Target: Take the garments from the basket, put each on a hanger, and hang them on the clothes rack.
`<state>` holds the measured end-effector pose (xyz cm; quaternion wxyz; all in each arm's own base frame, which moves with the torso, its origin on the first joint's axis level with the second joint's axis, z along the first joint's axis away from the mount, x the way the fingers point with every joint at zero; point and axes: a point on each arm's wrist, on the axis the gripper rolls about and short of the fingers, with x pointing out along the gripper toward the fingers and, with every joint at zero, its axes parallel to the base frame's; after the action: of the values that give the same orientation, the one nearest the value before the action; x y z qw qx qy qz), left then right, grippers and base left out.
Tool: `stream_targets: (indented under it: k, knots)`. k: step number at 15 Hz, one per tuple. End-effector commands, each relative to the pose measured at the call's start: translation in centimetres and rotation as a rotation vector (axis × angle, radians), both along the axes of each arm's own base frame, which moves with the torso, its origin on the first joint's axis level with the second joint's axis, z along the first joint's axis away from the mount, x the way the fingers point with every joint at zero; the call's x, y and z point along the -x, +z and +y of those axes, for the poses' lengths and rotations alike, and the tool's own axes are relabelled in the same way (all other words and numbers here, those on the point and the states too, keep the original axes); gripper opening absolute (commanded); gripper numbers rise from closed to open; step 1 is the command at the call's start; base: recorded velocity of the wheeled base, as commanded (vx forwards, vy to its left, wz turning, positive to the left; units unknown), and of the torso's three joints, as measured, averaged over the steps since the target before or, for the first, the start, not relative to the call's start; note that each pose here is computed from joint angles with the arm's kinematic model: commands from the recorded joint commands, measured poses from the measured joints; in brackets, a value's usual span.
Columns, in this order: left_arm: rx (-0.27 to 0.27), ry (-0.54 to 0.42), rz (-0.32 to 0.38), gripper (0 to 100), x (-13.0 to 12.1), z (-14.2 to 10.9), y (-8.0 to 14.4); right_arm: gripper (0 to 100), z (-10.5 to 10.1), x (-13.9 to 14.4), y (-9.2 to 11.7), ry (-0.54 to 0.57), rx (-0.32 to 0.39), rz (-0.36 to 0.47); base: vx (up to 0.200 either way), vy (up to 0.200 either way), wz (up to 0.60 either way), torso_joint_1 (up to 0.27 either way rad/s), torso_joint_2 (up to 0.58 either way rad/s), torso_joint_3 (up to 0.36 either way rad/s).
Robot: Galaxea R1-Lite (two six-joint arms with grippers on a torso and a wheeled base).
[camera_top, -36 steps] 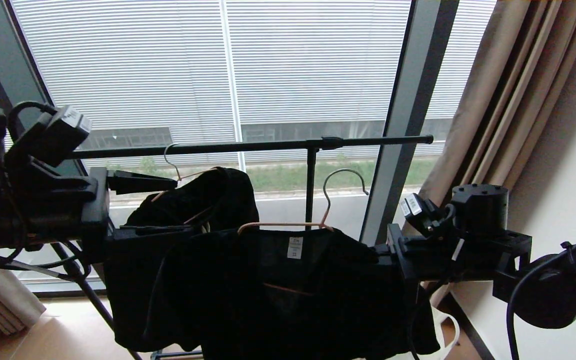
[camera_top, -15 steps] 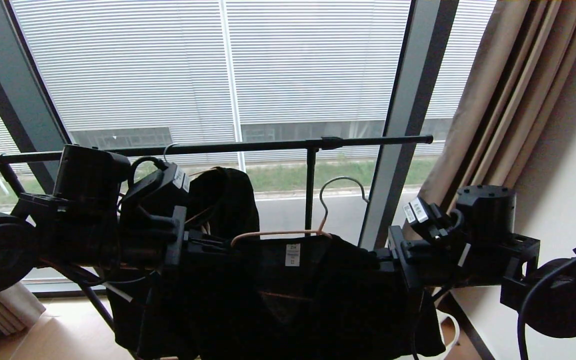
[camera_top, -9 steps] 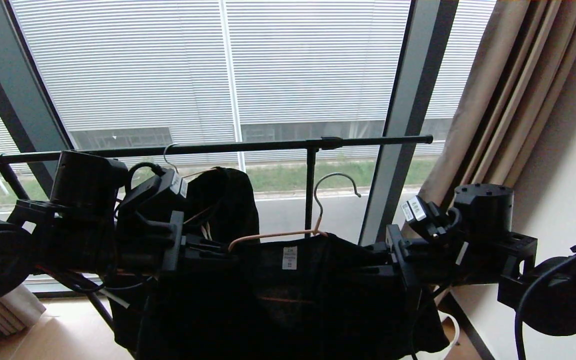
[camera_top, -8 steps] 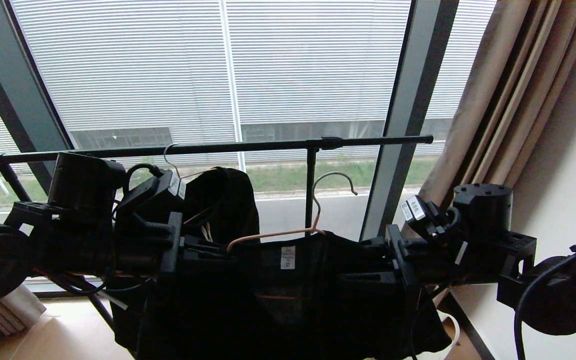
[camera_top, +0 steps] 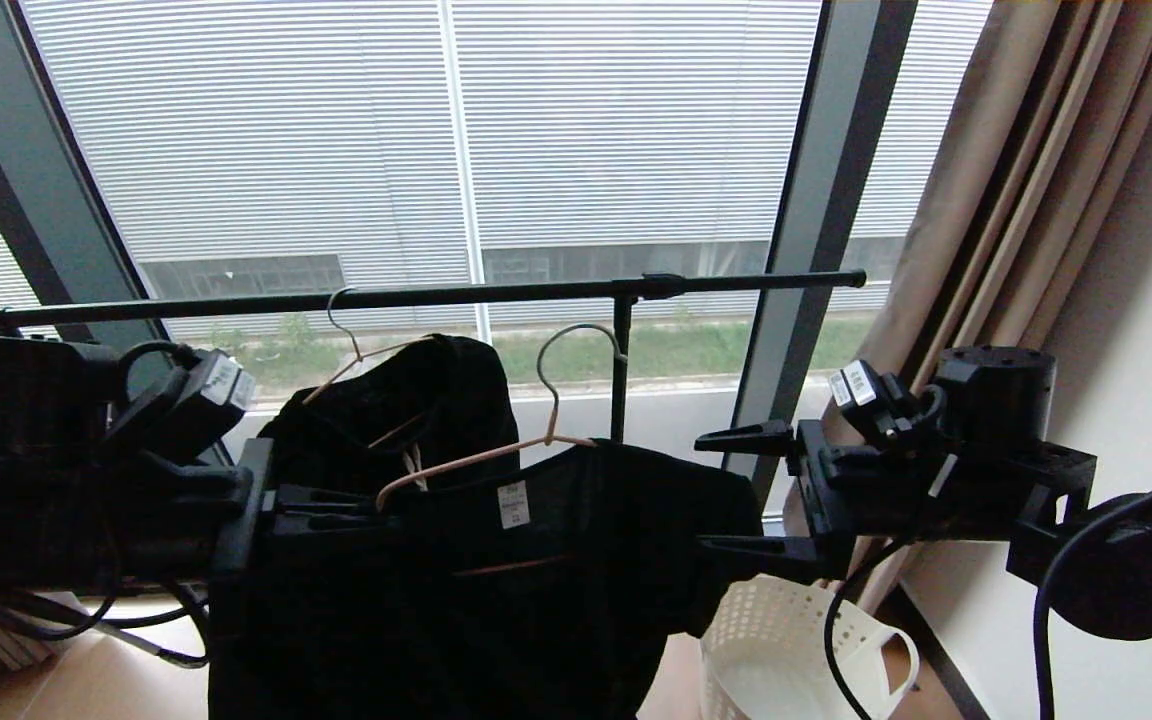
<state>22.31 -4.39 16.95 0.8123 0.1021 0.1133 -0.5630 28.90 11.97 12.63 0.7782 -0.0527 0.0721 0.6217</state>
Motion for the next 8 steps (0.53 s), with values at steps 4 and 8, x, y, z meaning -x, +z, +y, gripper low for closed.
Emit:
stream_targets:
  k: [4,8]
  knots:
    - [0.034,0.036,-0.058,0,2.9,1.8,1.0,100,-0.5,-1.9,-1.4,-0.036,0.012,0.027,0.000,0.000,0.00,0.000,0.00,0.000]
    - [0.043,0.071,-0.077,0,3.8,2.8,1.4,100,-1.0,-2.8,-2.8,-0.056,0.027,0.050,0.000,0.000,0.00,0.000,0.00,0.000]
